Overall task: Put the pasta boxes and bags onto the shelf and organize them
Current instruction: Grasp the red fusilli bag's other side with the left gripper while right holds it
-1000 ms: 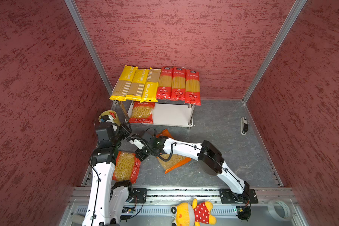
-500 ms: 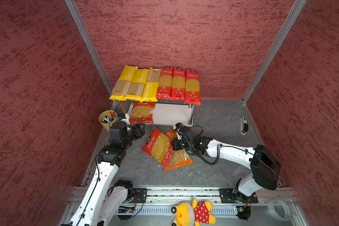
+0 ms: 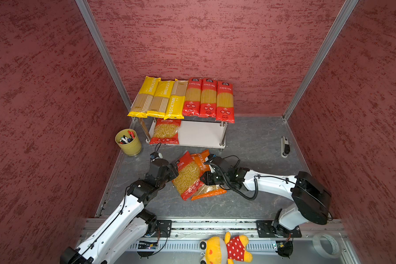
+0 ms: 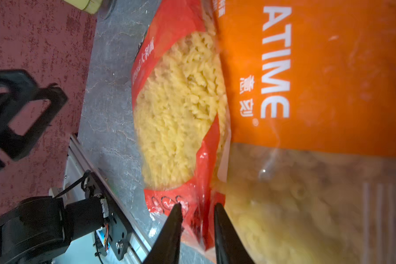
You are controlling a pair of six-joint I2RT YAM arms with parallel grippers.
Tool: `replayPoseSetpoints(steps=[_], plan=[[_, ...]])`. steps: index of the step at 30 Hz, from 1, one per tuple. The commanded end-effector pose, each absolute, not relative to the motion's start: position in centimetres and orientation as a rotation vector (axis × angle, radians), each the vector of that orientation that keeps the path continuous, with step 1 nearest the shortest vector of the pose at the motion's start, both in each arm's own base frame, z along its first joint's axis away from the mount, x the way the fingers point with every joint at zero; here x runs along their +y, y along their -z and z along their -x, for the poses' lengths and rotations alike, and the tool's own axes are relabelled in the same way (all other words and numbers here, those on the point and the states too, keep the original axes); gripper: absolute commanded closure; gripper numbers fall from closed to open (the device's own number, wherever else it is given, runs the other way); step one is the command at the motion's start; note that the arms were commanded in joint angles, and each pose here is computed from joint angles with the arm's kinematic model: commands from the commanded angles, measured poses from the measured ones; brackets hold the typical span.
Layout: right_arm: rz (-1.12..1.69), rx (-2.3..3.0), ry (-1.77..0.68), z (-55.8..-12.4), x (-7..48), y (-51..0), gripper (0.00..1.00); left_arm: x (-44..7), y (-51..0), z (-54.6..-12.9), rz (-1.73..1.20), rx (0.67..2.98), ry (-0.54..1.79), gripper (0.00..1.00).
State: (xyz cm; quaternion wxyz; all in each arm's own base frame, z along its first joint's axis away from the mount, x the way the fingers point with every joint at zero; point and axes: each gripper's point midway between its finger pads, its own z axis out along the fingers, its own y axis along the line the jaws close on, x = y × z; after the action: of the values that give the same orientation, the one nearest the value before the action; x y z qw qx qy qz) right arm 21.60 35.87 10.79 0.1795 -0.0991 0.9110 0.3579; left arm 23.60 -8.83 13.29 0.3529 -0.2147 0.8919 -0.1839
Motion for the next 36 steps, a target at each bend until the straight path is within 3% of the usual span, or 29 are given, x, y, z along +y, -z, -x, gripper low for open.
replayPoseSetpoints(steps=[1, 7, 11, 17, 21, 26, 30, 32, 36], plan=[[0.348, 2.494, -1.030, -22.5, 34.8, -13.9, 0.62, -7.3, -11.9, -22.2, 0.671, 2.310, 0.397, 0.33], [0.277, 2.416, -1.119, -25.6, 35.3, -15.4, 0.51, -7.0, -8.9, -20.4, 0.751, 2.357, 0.335, 0.27], [0.281, 2.418, -1.154, -26.9, 37.4, -14.5, 0.49, -8.8, -7.1, -20.3, 0.799, 2.359, 0.482, 0.28], [0.262, 2.484, -1.163, -27.5, 38.9, -11.7, 0.49, -9.8, -5.9, -20.6, 0.781, 2.383, 0.506, 0.29], [0.273, 2.516, -1.203, -26.0, 40.2, -10.7, 0.57, -10.7, -5.4, -21.4, 0.774, 2.359, 0.574, 0.37], [0.329, 2.567, -1.322, -22.0, 41.7, -10.2, 0.81, -10.7, -5.8, -22.7, 0.743, 2.353, 0.600, 0.48], [0.377, 2.602, -1.331, -19.8, 41.2, -10.2, 0.86, -11.4, -7.2, -24.6, 0.683, 2.301, 0.767, 0.59], [0.395, 2.610, -1.339, -19.4, 41.0, -10.2, 0.85, -11.4, -8.1, -25.3, 0.647, 2.299, 0.780, 0.60], [0.380, 2.608, -1.332, -19.9, 41.0, -10.2, 0.70, -10.8, -9.1, -25.5, 0.640, 2.314, 0.736, 0.57]])
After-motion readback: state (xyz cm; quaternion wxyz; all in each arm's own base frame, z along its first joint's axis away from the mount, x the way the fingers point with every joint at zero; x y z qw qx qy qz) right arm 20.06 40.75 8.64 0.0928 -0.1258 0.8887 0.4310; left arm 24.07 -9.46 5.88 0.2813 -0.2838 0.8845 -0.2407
